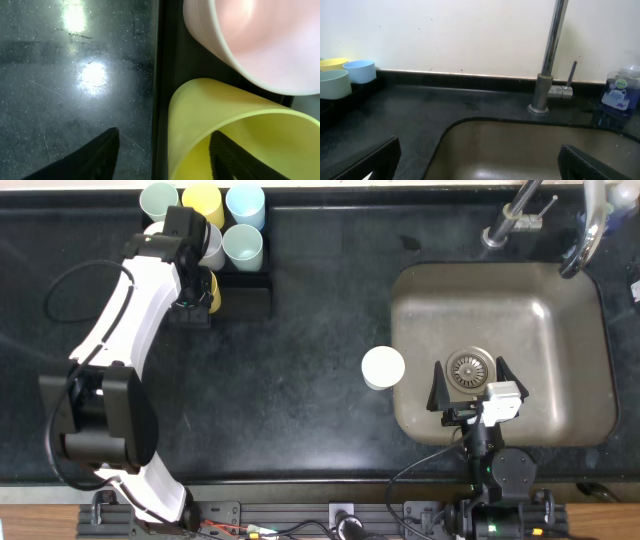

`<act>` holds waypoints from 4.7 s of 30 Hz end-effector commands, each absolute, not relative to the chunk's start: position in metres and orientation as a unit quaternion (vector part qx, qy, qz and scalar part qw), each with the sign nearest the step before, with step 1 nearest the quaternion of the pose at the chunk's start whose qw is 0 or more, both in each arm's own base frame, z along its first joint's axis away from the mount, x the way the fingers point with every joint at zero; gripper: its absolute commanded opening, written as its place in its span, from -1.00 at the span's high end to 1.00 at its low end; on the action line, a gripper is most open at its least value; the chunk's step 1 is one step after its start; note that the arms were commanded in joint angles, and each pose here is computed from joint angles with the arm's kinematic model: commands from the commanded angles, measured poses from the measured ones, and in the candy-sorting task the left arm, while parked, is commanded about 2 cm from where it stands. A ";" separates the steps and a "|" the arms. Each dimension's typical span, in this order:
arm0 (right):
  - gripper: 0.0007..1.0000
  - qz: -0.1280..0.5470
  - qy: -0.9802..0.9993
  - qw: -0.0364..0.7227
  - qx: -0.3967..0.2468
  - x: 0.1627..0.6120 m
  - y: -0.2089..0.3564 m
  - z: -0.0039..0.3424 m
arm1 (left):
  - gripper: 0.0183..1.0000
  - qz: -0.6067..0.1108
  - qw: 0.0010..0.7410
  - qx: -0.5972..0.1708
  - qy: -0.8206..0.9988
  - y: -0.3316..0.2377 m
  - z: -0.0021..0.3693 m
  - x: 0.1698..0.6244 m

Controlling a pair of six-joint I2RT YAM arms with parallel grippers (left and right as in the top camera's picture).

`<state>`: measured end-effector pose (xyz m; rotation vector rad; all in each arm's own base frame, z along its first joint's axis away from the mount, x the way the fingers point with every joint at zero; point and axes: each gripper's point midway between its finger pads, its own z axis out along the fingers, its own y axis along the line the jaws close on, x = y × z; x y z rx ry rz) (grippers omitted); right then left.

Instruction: Store Cups

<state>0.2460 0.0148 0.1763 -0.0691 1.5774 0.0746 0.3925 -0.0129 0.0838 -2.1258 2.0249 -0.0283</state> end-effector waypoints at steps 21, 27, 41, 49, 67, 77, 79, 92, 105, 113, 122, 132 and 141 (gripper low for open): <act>-0.99 0.035 0.708 0.704 -0.030 0.246 0.015 0.174 | -0.30 -0.050 0.131 -0.708 0.693 -0.021 0.147 0.393; -0.99 0.035 0.708 0.704 -0.030 0.246 0.015 0.174 | -0.72 -0.091 0.156 -0.697 0.694 -0.031 0.183 0.387; -0.99 0.035 0.708 0.704 -0.030 0.246 0.015 0.174 | -1.00 -0.160 0.318 -0.439 0.825 -0.055 0.287 0.383; -0.99 0.035 0.708 0.704 -0.030 0.246 0.015 0.174 | -1.00 -0.024 0.391 -0.167 0.905 -0.030 0.273 0.288; -0.99 0.035 0.708 0.704 -0.030 0.246 0.015 0.174 | -1.00 -0.068 0.565 0.098 0.816 -0.055 0.174 0.224; -1.00 0.035 0.708 0.704 -0.030 0.246 0.015 0.173 | -1.00 -0.079 0.593 0.054 0.800 -0.040 0.146 0.235; -0.99 0.035 0.708 0.704 -0.030 0.246 0.015 0.174 | -1.00 -0.080 0.595 0.035 0.799 -0.035 0.142 0.236; -0.99 0.035 0.708 0.704 -0.030 0.246 0.015 0.174 | -1.00 -0.048 0.610 0.009 0.791 -0.016 0.135 0.237; -0.99 0.035 0.708 0.704 -0.030 0.246 0.015 0.173 | -1.00 -0.061 0.688 0.022 0.723 -0.023 0.164 0.245; -1.00 0.035 0.708 0.704 -0.030 0.246 0.015 0.174 | -1.00 -0.062 0.684 0.023 0.726 -0.024 0.162 0.245; -0.99 0.035 0.708 0.704 -0.030 0.246 0.015 0.174 | -1.00 -0.053 0.679 0.015 0.732 -0.019 0.157 0.245; -0.99 0.035 0.708 0.704 -0.030 0.246 0.015 0.173 | -1.00 -0.050 0.679 0.011 0.733 -0.017 0.157 0.245; -0.99 0.035 0.708 0.704 -0.030 0.246 0.015 0.174 | -1.00 -0.037 0.680 -0.002 0.733 -0.008 0.157 0.246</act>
